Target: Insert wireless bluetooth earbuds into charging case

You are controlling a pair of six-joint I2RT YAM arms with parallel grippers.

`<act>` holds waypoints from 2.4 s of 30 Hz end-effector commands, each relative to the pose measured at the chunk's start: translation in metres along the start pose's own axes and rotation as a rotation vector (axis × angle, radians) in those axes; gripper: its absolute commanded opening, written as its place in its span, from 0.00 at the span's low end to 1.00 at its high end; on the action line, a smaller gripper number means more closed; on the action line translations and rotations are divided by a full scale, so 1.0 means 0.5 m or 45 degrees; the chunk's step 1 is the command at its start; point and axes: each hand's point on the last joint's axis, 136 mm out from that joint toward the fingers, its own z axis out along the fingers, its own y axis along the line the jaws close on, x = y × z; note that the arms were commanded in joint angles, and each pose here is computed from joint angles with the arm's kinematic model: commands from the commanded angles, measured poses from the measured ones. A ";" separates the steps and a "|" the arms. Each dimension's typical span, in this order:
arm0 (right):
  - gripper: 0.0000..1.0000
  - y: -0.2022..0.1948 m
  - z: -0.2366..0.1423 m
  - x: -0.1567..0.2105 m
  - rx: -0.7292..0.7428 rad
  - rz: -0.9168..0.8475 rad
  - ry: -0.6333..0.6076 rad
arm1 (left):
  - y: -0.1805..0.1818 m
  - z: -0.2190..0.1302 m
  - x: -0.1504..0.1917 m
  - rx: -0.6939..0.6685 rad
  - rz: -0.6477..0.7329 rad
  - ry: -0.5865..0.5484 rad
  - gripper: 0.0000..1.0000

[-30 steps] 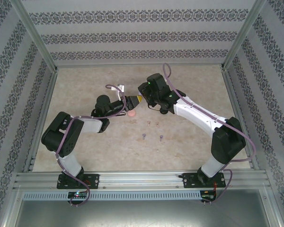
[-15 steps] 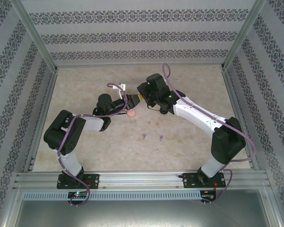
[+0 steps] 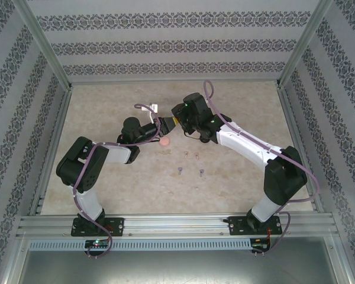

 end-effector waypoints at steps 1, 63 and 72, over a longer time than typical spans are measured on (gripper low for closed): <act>0.40 0.008 -0.008 0.020 -0.033 0.025 0.042 | -0.011 0.009 -0.023 0.023 0.032 -0.081 0.27; 0.70 -0.115 -0.067 -0.094 -0.284 -0.950 0.091 | -0.149 -0.018 -0.022 0.248 0.157 0.357 0.00; 0.69 -0.103 -0.121 -0.076 -0.409 -0.906 0.131 | -0.151 -0.022 -0.021 0.245 0.168 0.349 0.00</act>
